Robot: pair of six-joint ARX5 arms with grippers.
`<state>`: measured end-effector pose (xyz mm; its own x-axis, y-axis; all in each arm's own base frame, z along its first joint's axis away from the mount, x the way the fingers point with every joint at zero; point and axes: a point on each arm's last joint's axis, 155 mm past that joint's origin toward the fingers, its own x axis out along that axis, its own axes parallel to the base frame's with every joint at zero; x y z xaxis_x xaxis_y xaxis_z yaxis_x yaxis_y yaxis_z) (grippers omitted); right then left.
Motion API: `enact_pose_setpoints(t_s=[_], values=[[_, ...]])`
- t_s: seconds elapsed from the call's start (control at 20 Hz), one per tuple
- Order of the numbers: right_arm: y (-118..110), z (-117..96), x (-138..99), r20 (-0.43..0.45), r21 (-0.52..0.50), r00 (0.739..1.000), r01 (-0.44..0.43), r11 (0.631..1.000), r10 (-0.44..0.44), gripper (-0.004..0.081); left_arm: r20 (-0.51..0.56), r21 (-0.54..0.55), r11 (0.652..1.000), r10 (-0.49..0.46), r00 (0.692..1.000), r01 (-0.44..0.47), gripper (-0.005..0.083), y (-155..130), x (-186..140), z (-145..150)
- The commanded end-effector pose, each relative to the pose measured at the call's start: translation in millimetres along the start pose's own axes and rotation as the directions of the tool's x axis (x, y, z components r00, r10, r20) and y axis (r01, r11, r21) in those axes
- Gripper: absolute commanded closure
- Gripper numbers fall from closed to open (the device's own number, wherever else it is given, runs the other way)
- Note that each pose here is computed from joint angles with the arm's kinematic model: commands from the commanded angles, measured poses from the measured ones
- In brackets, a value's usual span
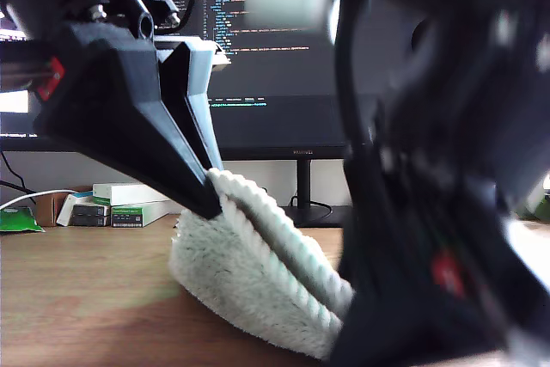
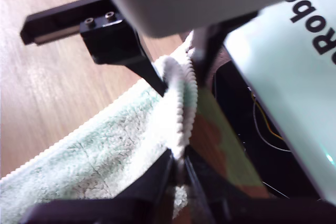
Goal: Fold the tea towel to a neat square and place it to the right
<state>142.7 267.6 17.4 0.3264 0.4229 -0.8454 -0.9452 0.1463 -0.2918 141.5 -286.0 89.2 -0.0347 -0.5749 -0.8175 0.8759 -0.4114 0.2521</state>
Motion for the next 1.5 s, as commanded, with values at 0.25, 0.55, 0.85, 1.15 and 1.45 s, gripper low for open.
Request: enact_pose_setpoints(t_s=[0.25, 0.55, 0.85, 1.15, 1.45], values=[[-2.1, -12.0, 2.1, -0.043, -0.012, 0.999, 0.024, 1.0, -0.025, 0.0782, -0.002, -0.011, 1.0, -0.023, 1.0, 0.023, 0.0797, -4.9, 0.1, -0.2], [-3.3, -7.7, -14.0, -0.115, -0.015, 0.993, -0.019, 1.0, 0.017, 0.0782, -0.037, -0.069, 0.995, -0.072, 0.997, 0.069, 0.0797, -17.7, -0.8, -9.1], [18.5, 3.7, -39.6, -0.151, 0.016, 0.97, -0.19, 0.982, 0.19, 0.0782, -0.048, -0.196, 0.964, -0.194, 0.98, 0.181, 0.0797, -49.7, -3.0, -10.0], [40.7, 7.6, -56.1, -0.156, 0.08, 0.932, -0.319, 0.944, 0.328, 0.0782, -0.013, -0.302, 0.911, -0.299, 0.954, 0.281, 0.0797, -78.4, -4.5, 3.9], [47.9, -0.2, -61.0, -0.176, 0.111, 0.907, -0.367, 0.924, 0.382, 0.0783, -0.03, -0.316, 0.906, -0.306, 0.951, 0.282, 0.0797, -81.3, -4.8, 1.5]])
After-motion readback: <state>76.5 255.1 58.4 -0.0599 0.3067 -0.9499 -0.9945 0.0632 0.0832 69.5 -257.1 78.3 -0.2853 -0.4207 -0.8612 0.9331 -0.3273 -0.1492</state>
